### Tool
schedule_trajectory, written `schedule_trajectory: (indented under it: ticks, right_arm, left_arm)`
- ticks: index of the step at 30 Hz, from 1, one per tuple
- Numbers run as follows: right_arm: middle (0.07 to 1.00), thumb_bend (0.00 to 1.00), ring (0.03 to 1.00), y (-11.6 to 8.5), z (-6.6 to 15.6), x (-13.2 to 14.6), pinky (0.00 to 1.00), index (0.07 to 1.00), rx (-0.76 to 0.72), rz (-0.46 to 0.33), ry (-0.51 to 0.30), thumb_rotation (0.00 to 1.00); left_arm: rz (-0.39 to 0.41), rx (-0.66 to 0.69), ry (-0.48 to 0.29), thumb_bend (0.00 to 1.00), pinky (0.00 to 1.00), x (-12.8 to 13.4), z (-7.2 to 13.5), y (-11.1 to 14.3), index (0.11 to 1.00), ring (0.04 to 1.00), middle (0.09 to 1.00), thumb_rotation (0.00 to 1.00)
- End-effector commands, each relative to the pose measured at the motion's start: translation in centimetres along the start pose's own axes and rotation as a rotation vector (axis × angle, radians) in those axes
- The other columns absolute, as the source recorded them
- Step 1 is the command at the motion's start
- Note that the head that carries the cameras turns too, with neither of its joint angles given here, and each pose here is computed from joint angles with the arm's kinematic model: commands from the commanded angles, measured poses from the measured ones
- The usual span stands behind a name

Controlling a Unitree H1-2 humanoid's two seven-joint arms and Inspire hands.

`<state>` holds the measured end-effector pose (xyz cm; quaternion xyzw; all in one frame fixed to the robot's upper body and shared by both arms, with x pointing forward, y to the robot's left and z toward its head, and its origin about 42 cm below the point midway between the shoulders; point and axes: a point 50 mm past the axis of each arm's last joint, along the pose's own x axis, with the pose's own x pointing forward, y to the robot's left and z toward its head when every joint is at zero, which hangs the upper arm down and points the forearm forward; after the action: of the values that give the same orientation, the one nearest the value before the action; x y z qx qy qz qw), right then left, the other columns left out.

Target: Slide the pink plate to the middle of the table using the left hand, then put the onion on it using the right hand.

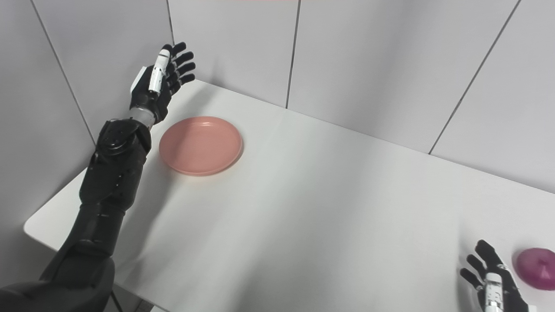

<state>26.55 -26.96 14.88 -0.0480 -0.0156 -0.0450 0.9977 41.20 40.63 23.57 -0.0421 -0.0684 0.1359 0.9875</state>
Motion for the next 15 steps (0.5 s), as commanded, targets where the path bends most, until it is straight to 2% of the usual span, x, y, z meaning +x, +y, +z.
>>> schedule_trajectory:
  ticks: [1, 12, 15]
  right_arm:
    - [0.881, 0.33, 0.854, 0.0, 1.3, 0.4, 0.81, 0.842, 0.003, 0.0, -0.049, 0.9]
    - [0.876, 0.35, 0.847, -0.1, 1.4, 0.4, 0.79, 0.842, 0.0, 0.004, -0.054, 0.89]
    - [0.869, 0.41, 0.842, -0.1, 1.3, 0.4, 0.78, 0.832, -0.01, 0.003, -0.048, 0.89]
  left_arm:
    - [-0.005, 0.004, -0.092, 0.33, 0.83, 1.6, 3.4, 0.3, 0.859, 0.857, 0.87, 1.0]
    - [0.023, -0.011, -0.042, 0.33, 0.84, 2.3, 1.7, 1.5, 0.845, 0.856, 0.864, 1.0]
    - [0.034, -0.022, -0.035, 0.32, 0.84, 2.4, 1.4, 1.8, 0.839, 0.854, 0.858, 1.0]
